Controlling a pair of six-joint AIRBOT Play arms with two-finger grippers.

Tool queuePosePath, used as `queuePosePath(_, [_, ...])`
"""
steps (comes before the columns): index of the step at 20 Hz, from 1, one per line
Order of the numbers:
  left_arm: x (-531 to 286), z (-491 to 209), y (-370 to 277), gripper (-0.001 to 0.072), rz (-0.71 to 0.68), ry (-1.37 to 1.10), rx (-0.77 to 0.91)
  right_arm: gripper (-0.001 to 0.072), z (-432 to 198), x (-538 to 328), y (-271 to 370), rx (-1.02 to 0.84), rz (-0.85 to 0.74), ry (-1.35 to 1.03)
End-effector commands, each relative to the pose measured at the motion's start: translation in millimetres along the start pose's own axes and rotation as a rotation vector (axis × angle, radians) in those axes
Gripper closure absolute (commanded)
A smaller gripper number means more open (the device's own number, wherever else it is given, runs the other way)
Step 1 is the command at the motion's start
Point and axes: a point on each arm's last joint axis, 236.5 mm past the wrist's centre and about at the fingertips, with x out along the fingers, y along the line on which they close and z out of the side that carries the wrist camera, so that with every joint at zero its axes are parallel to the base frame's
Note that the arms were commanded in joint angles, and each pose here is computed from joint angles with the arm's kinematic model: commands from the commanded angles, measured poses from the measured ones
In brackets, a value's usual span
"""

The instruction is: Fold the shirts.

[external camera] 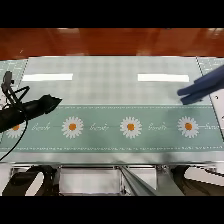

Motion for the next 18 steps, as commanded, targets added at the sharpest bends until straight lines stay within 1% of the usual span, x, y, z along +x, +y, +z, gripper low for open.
queuePosePath(1, [-4, 28, 16, 0.0683, 0.040, -0.084, -0.025, 0.0684, -22, -33, -65, 0.191, -0.075, -0.012])
queuePosePath(3, [-8, 39, 26, 0.0684, 0.065, -0.116, -0.020, 0.0684, -46, -35, -93, 0.305, -0.100, 0.010])
queuePosePath(5, [-13, 53, 34, 0.0684, 0.086, -0.158, -0.012, 0.0683, -84, -32, -125, 0.432, -0.161, 0.057])
queuePosePath(7, [-17, 66, 39, 0.0684, 0.102, -0.201, 0.000, 0.0683, -135, -32, -161, 0.572, -0.275, 0.122])
queuePosePath(9, [-17, 74, 40, 0.0684, 0.107, -0.217, -0.003, 0.0682, -194, -37, -195, 0.695, -0.436, 0.216])
queuePosePath(11, [-14, 77, 39, 0.0684, 0.105, -0.207, -0.003, 0.0682, -246, -43, -216, 0.775, -0.574, 0.322])
queuePosePath(12, [-12, 79, 36, 0.0684, 0.102, -0.201, 0.016, 0.0681, -264, -44, -220, 0.800, -0.617, 0.361])
queuePosePath(13, [-10, 79, 34, 0.0684, 0.097, -0.195, 0.029, 0.0623, -278, -47, -224, 0.815, -0.659, 0.397])
queuePosePath(14, [-8, 79, 30, 0.0684, 0.091, -0.187, 0.045, 0.0374, -288, -49, -227, 0.832, -0.694, 0.423])
queuePosePath(15, [-5, 77, 26, 0.0684, 0.083, -0.175, 0.061, 0.0300, -291, -48, -228, 0.833, -0.698, 0.435])
queuePosePath(18, [9, 67, 19, 0.0684, 0.067, -0.128, 0.083, 0.0299, -293, -49, -230, 0.837, -0.708, 0.441])
